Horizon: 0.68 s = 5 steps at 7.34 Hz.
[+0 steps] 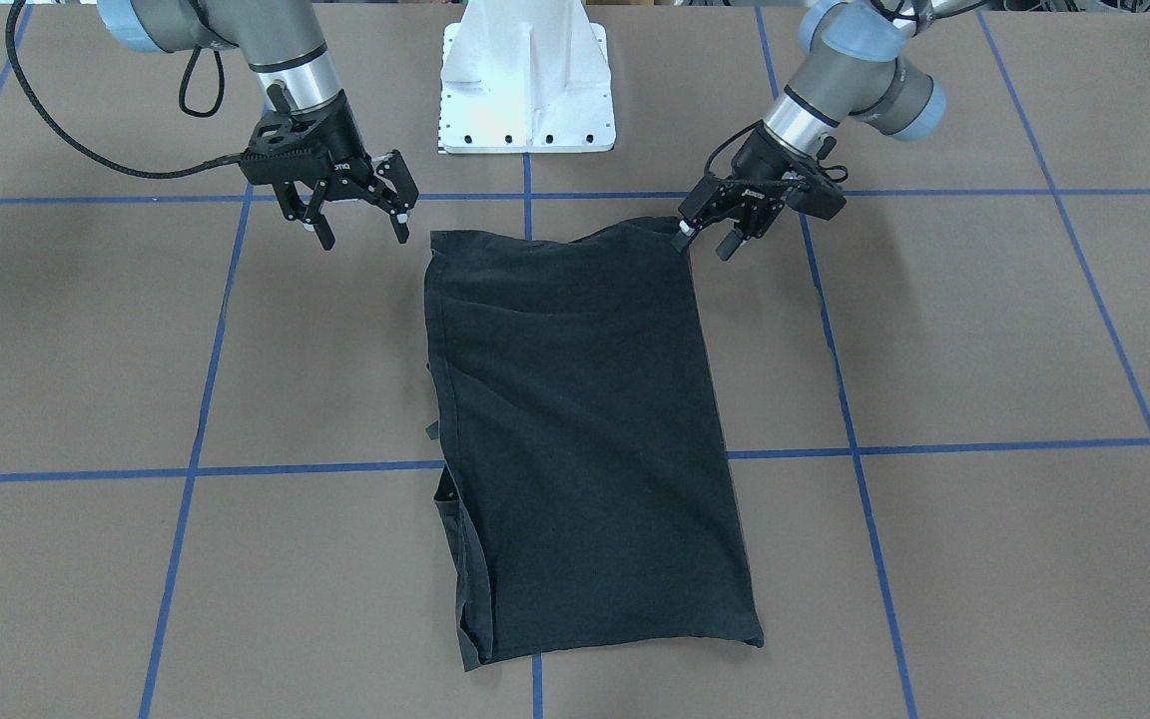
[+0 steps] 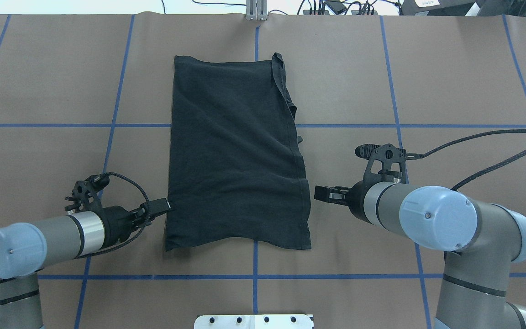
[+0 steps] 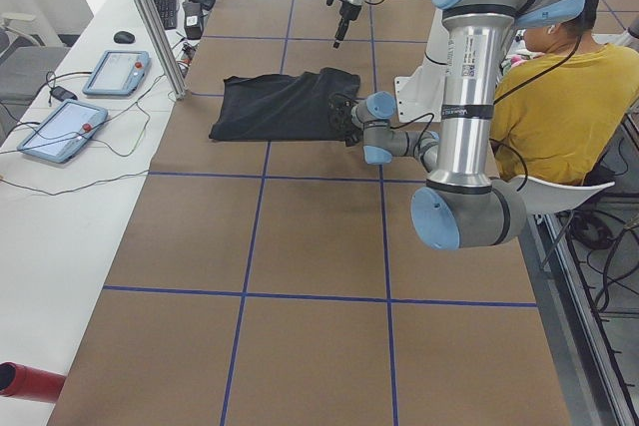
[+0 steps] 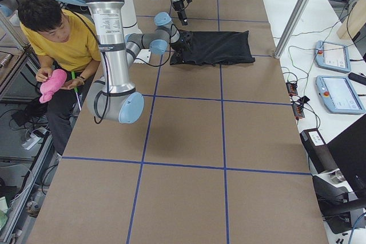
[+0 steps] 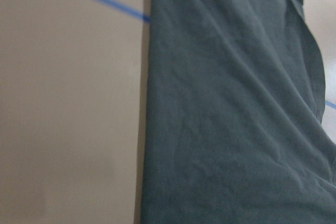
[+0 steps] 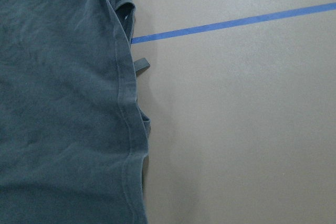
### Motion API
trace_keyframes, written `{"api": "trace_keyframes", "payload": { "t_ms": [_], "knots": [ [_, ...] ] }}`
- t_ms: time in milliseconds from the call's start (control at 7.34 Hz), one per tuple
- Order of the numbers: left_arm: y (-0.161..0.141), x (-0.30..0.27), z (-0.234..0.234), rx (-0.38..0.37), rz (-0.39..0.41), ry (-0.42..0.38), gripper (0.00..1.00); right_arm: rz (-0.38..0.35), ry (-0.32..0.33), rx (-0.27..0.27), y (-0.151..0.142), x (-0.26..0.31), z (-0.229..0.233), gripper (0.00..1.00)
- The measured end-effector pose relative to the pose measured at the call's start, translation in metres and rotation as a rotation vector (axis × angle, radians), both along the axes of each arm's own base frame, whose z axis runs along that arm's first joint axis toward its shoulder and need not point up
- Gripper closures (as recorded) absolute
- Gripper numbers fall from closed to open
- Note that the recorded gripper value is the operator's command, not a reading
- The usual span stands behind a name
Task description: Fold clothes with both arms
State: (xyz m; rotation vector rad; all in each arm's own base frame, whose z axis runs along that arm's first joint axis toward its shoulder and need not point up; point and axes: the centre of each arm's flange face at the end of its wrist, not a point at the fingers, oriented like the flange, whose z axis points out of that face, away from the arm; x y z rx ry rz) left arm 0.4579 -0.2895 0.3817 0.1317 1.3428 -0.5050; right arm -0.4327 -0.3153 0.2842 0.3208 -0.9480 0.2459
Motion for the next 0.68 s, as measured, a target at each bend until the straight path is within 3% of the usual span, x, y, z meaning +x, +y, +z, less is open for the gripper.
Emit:
{"api": "trace_keyframes", "payload": {
  "t_ms": [273,681],
  "knots": [
    [0.013,0.022,-0.012,-0.046,-0.001,-0.013,0.03,0.001,0.0,0.0,0.0,0.0,0.0,0.0],
    [0.025,0.033,-0.013,-0.05,-0.012,-0.021,0.11,0.002,0.0,0.001,0.0,0.0,0.0,0.0]
  ]
}}
